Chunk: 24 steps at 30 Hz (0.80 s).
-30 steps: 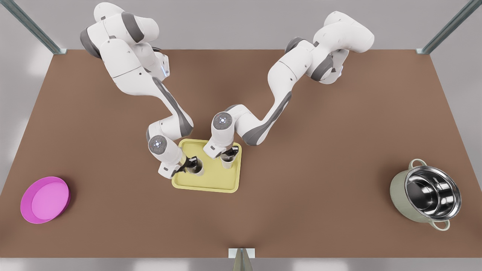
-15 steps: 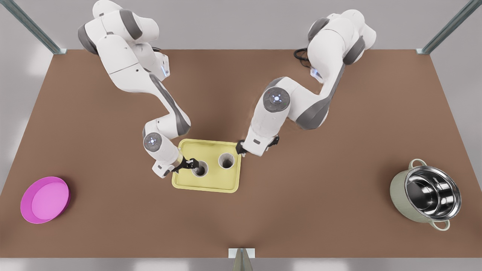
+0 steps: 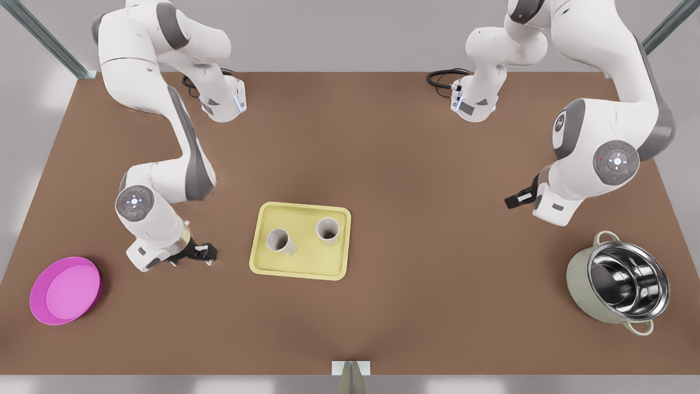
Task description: Use both arms to respectively pick up the white IKEA cups from the middle-left and middle-right positions, then place the white IKEA cups onto the middle-middle tray, ensuring that the cups remain upright and do not tip over
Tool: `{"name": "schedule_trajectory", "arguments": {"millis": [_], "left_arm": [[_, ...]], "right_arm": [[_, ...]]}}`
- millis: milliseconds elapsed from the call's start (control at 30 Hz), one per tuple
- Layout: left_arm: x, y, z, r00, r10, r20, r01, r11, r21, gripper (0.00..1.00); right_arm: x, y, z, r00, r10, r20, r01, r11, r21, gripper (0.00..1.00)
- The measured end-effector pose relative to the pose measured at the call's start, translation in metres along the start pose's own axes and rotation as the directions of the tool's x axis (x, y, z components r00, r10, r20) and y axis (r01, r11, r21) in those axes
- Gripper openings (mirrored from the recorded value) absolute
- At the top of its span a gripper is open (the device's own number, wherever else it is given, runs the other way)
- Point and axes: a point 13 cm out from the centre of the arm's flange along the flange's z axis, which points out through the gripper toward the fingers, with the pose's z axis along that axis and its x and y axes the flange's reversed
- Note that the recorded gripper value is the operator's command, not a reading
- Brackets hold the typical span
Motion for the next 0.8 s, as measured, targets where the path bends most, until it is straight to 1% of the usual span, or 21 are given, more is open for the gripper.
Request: {"name": "schedule_trajectory", "arguments": {"millis": [33,67,100,167,300,467,633,800], "left_arm": [[0.004,-0.004,-0.008,0.999,0.033,0.006,-0.033,0.999,0.008,1.0],[0.008,-0.009,-0.013,0.998,0.065,0.007,-0.065,0.998,0.011,1.0],[0.01,-0.011,-0.014,0.996,0.09,0.001,-0.09,0.996,0.016,1.0],[0.012,-0.013,-0.011,0.991,0.131,-0.018,-0.131,0.991,0.023,1.0],[0.021,-0.02,-0.008,0.977,0.211,-0.044,-0.209,0.977,0.034,1.0],[0.024,-0.02,-0.003,0.959,0.274,-0.067,-0.271,0.962,0.044,1.0],[0.024,-0.021,0.002,0.943,0.322,-0.078,-0.319,0.946,0.047,1.0],[0.025,-0.022,0.002,0.93,0.359,-0.079,-0.356,0.933,0.049,1.0]], "right_arm": [[0.004,-0.012,-0.05,1.0,-0.002,0.022,0.001,1.0,0.014,1.0],[0.014,-0.028,-0.085,1.0,0.011,0.021,-0.011,1.0,0.021,1.0],[0.028,-0.043,-0.112,1.0,0.023,0.012,-0.023,0.999,0.023,1.0],[0.051,-0.057,-0.138,0.999,0.024,-0.029,-0.024,0.999,0.022,1.0],[0.085,-0.053,-0.155,0.993,-0.021,-0.116,0.023,1.0,0.014,1.0],[0.106,-0.044,-0.147,0.976,-0.08,-0.201,0.082,0.997,0.002,1.0],[0.11,-0.061,-0.177,0.981,-0.083,-0.173,0.086,0.996,0.008,1.0],[0.111,-0.082,-0.184,0.983,-0.067,-0.17,0.07,0.997,0.012,1.0]]}}
